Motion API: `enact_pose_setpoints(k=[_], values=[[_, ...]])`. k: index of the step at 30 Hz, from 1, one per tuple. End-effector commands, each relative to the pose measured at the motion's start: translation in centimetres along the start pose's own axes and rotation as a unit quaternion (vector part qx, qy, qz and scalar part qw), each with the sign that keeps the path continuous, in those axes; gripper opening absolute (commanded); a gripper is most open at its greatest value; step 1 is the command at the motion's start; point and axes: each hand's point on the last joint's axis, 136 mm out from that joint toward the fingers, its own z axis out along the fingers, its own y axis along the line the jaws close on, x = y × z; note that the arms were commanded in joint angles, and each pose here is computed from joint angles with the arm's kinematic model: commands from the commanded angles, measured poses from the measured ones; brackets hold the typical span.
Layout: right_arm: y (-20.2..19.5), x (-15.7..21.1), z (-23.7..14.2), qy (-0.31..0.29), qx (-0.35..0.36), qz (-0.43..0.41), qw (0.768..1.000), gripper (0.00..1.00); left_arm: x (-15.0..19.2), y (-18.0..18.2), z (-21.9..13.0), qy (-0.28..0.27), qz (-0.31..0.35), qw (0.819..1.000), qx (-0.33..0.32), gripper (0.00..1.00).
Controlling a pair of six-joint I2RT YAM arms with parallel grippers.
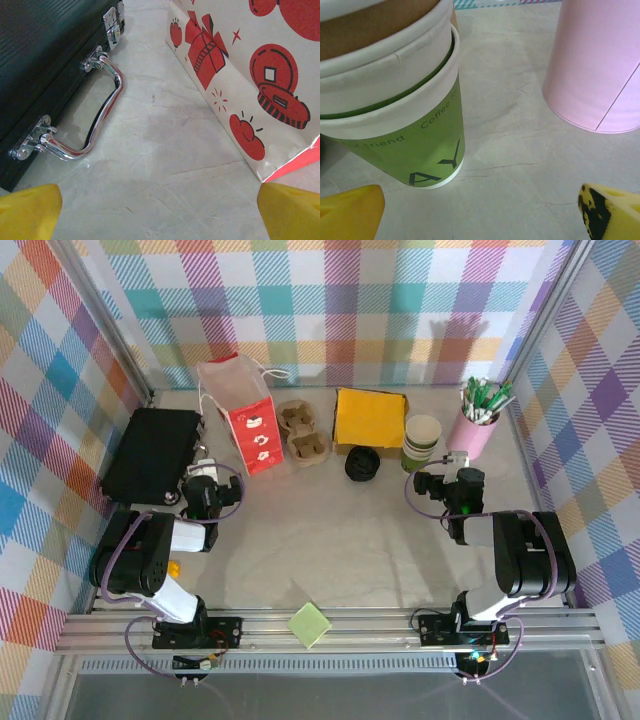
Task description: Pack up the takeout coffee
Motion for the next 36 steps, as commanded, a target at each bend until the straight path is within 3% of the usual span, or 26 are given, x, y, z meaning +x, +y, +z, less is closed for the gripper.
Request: enact_pose_setpoints(k=[1, 20, 29, 36], values=[[0.5, -1.3, 0.1, -0.022, -0.012, -0.006, 1.000, 0.99, -1.5, -0.1, 0.2, -0.023, 0.002, 1.000, -0.003, 1.00], [0.5, -1.3, 0.0, -0.024, -0.011, -0.007, 1.000, 0.99, -1.6, -0.6, -0.4, -0.037, 0.010, 0.999, 0.007, 1.00], [0.7, -2.5, -1.9, -0.050, -0.012, -0.007, 0.999, 0.99, -3.1, 0.4, -3.6, -0.097, -0.004, 0.995, -0.015, 1.00], [-1.0, -4.6, -6.2, 0.023, 0.055, 0.106, 0.993, 0.99, -6.4, 2.5, -8.8, -0.096, -0.060, 0.990, -0.087, 1.00]])
